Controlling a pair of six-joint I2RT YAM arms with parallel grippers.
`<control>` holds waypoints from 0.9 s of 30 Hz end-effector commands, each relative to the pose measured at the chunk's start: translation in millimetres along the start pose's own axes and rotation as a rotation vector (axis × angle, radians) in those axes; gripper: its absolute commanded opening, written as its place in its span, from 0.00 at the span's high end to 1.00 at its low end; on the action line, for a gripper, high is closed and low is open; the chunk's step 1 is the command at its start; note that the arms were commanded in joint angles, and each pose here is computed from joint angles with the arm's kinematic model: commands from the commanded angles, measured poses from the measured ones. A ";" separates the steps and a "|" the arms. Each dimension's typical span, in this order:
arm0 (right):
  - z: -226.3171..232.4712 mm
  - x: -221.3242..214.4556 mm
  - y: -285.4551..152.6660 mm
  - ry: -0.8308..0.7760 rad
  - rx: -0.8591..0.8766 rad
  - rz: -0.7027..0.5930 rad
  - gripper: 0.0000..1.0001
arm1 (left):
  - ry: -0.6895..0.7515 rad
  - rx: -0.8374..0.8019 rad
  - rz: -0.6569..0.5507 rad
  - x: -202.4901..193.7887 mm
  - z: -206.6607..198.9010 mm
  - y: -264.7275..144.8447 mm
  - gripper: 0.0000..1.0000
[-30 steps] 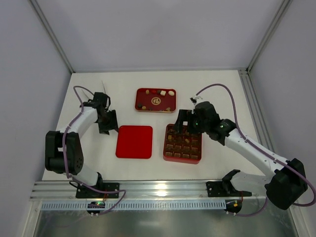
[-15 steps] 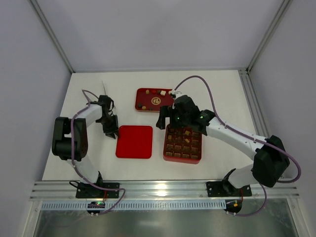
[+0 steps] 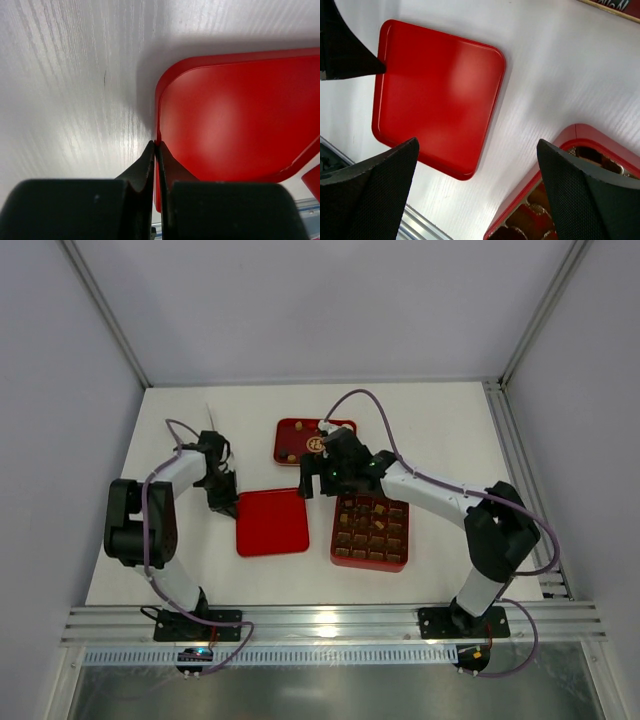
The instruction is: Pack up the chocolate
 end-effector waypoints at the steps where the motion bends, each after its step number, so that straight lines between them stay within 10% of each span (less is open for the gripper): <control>1: 22.1 18.9 3.8 -0.045 0.060 -0.025 0.00 | 0.015 -0.017 -0.114 18.4 -8.9 -37.0 1.00; 27: 29.7 30.3 37.5 -0.024 0.253 0.035 0.00 | -0.007 -0.244 -0.305 31.4 -29.8 -118.8 1.00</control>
Point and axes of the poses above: each gripper's point midway between its finger pads, its own y axis out along the fingers, its own z axis along the line the jaws close on, x = y × z, the point moved 4 cm from there along -y, back along the fingers, and after that the axes turned 9 degrees about y, right-handed, at the moved point
